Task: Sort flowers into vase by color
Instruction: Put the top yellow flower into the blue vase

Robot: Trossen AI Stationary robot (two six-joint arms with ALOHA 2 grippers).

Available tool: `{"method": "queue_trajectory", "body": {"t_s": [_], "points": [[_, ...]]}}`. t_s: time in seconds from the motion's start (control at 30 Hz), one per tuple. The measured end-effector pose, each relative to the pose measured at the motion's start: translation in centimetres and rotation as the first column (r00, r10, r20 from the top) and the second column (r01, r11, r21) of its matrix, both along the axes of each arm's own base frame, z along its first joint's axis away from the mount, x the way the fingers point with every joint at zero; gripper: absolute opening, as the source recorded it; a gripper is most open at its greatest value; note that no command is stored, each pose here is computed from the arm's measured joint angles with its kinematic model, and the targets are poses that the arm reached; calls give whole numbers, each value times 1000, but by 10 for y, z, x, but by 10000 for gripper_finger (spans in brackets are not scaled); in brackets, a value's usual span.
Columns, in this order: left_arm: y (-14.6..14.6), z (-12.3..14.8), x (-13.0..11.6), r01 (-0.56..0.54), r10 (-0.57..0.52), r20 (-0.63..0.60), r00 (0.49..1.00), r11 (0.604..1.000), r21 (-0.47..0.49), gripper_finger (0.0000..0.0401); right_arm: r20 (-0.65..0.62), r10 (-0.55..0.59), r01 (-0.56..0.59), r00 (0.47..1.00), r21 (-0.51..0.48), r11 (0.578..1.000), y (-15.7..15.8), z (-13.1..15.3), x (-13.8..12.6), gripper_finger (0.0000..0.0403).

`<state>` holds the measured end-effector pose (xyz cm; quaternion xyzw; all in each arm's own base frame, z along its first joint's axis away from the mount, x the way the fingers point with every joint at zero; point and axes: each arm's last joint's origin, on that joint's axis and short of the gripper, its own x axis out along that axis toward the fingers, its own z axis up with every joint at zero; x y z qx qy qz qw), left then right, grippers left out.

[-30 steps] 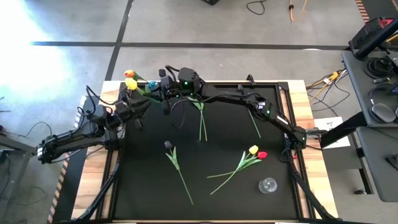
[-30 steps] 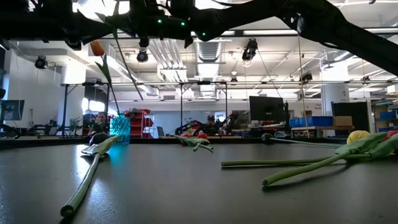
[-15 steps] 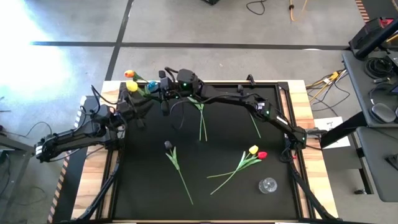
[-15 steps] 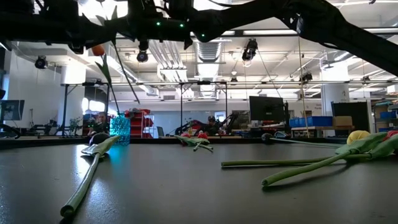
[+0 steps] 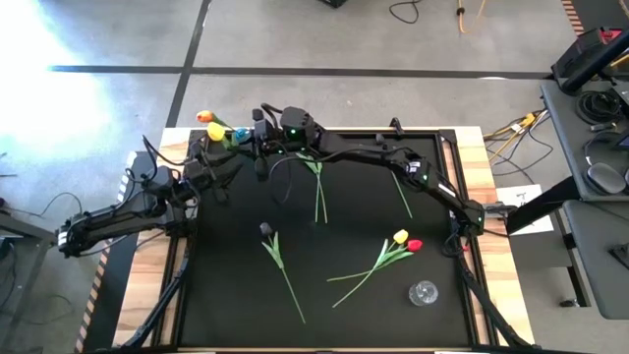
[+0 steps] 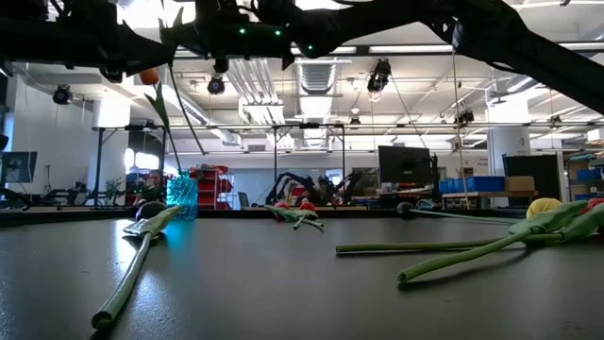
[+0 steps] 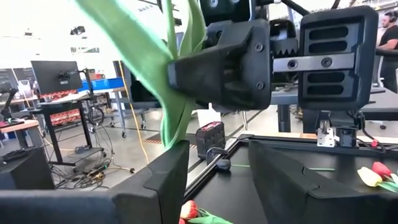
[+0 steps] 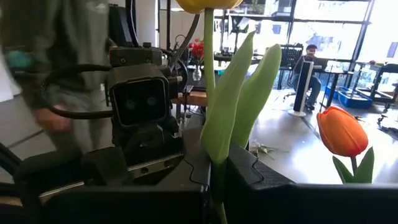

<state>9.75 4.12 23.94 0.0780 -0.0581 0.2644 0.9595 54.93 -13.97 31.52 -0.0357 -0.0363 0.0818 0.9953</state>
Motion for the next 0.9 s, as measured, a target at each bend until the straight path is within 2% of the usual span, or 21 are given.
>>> {"method": "queue_trajectory", "body": {"t_s": [0.33,0.53,0.73,0.9], "points": [[1,-3,-4,-73,73,-26,997,997,-2,150,-6,1,-1,1000,-12,1000,6,13,-5,9],[-2,3,-4,0,-1,27,1000,1000,29,150,-11,4,-4,1000,-12,1000,10,12,-4,9],[-1,4,-2,11,-12,36,999,999,36,147,-5,5,-5,1000,-14,1000,13,12,-3,9],[-1,12,2,37,-39,27,999,999,38,115,-8,4,-4,1000,-13,1000,13,11,-2,9]]}}
